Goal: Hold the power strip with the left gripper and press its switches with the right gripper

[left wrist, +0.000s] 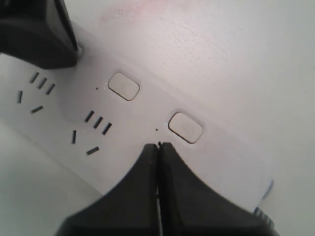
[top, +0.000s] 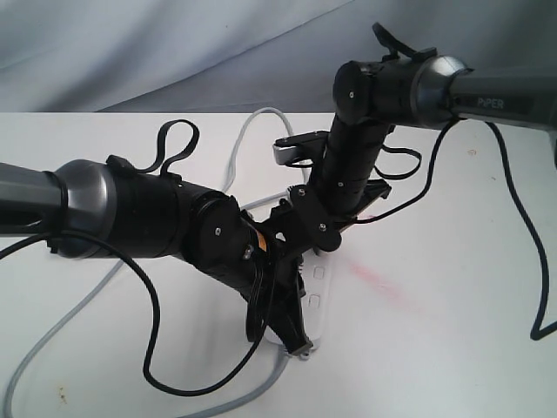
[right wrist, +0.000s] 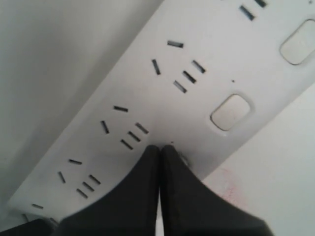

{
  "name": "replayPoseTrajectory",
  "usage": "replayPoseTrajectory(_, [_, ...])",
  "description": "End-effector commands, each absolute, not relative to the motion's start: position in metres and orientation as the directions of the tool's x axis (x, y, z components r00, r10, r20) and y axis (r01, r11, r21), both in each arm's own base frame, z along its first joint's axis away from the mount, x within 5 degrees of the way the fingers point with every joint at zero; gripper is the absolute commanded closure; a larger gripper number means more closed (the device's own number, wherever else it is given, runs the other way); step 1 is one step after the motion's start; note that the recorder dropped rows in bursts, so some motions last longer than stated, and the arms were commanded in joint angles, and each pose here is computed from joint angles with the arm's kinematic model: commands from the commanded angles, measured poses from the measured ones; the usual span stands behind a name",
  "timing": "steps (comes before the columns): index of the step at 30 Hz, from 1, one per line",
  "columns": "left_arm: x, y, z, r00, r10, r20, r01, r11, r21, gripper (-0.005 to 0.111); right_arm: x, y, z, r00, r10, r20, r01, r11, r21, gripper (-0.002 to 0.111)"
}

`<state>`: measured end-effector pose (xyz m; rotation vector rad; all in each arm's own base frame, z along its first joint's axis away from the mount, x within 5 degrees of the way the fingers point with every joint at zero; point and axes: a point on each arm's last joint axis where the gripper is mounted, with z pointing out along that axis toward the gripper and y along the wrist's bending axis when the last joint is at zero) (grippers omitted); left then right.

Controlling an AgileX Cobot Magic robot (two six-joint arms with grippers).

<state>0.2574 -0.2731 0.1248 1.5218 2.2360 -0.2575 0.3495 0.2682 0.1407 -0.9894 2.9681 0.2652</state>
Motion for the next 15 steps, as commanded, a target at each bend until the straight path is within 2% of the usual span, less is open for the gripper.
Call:
replayPoseTrajectory(1, [0.254, -0.27, 0.115, -0.327, 0.857, -0.397, 0.924, 0.379, 0.057, 0.107, 0.342, 0.276, 0.116, -0.782, -0.623, 0.001, -0.617, 0.775, 0.137, 0.108])
replayPoseTrajectory(7, [0.254, -0.27, 0.115, -0.325, 0.859, -0.395, 0.925, 0.376, 0.056, 0.107, 0.34, 0.279, 0.105, -0.787, -0.617, 0.019, -0.609, 0.782, 0.134, 0.108])
replayPoseTrajectory(15, [0.254, -0.27, 0.115, -0.325, 0.859, -0.394, 0.925, 0.376, 0.056, 0.107, 0.345, 0.275, 0.111, -0.784, -0.621, -0.002, -0.619, 0.782, 0.068, 0.108])
